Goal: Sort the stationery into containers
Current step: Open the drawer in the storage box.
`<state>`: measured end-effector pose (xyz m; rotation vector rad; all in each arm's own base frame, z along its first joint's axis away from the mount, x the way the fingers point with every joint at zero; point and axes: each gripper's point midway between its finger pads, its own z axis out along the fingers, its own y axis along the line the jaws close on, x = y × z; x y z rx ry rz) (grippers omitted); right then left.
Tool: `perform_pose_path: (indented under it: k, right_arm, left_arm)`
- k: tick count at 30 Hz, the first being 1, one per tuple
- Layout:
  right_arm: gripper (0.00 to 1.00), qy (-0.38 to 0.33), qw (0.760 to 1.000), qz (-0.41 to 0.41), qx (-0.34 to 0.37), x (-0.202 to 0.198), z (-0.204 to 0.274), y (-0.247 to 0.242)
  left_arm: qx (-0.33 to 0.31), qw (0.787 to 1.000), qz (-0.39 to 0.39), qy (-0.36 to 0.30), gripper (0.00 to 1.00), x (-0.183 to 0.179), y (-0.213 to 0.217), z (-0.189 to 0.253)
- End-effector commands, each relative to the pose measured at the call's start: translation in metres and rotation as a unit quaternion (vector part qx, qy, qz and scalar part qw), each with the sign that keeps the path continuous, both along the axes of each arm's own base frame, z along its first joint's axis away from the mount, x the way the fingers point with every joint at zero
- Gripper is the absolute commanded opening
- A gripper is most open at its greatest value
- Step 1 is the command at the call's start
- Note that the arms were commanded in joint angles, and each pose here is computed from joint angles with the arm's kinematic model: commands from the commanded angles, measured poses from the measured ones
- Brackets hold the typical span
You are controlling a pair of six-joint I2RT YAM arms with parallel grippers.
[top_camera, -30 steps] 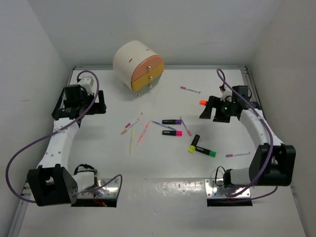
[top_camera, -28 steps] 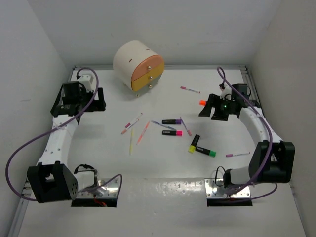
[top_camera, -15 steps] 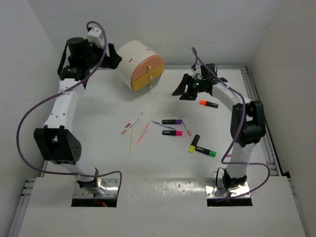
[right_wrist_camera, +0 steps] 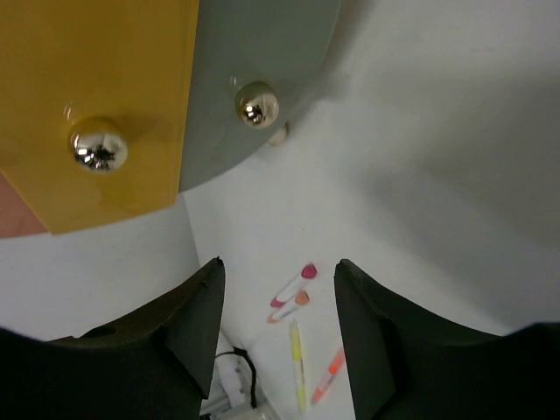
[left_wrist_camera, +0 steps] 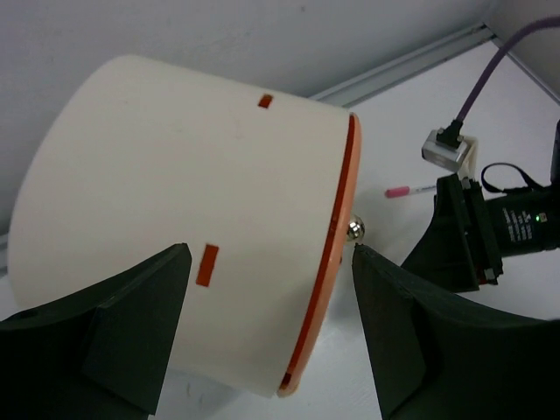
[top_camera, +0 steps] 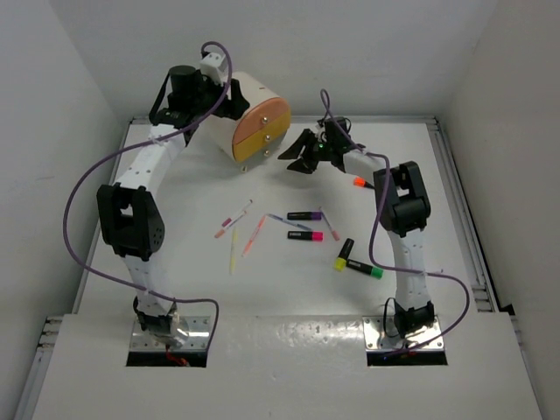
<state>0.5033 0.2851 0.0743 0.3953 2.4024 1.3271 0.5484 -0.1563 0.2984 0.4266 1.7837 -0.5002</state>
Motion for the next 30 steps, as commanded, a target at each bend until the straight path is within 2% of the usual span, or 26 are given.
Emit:
perform_pose_path:
  k: [1, 7, 12, 20, 24, 30]
  right_arm:
    - [0.54, -0.039, 0.998, -0.03, 0.035, 0.027, 0.03, 0.017]
    - [0.54, -0.044, 0.997, -0.051, 0.046, 0.042, 0.021, 0.028]
    - [0.5, -0.052, 0.995, -0.064, 0.055, 0.056, 0.019, 0.032]
    - [0.4, -0.078, 0.992, -0.059, 0.084, 0.067, 0.016, 0.05]
    - [0.36, -0.066, 0.992, -0.056, 0.091, 0.063, 0.006, 0.055]
    - [0.39, -0.062, 0.991, -0.057, 0.101, 0.064, 0.002, 0.059]
  left_arm:
    - [-0.013, 0.997, 0.012, -0.078, 0.8, 0.017, 0.001, 0.055]
    - [0.014, 0.995, 0.038, -0.089, 0.79, 0.03, -0.008, 0.046]
    - [0.043, 0.993, 0.059, -0.094, 0.79, 0.036, -0.011, 0.036]
    - [0.046, 0.994, 0.055, -0.083, 0.8, 0.034, -0.013, 0.027]
    - [0.039, 0.995, 0.057, -0.079, 0.8, 0.033, -0.012, 0.029]
    - [0.03, 0.996, 0.058, -0.066, 0.8, 0.032, -0.011, 0.024]
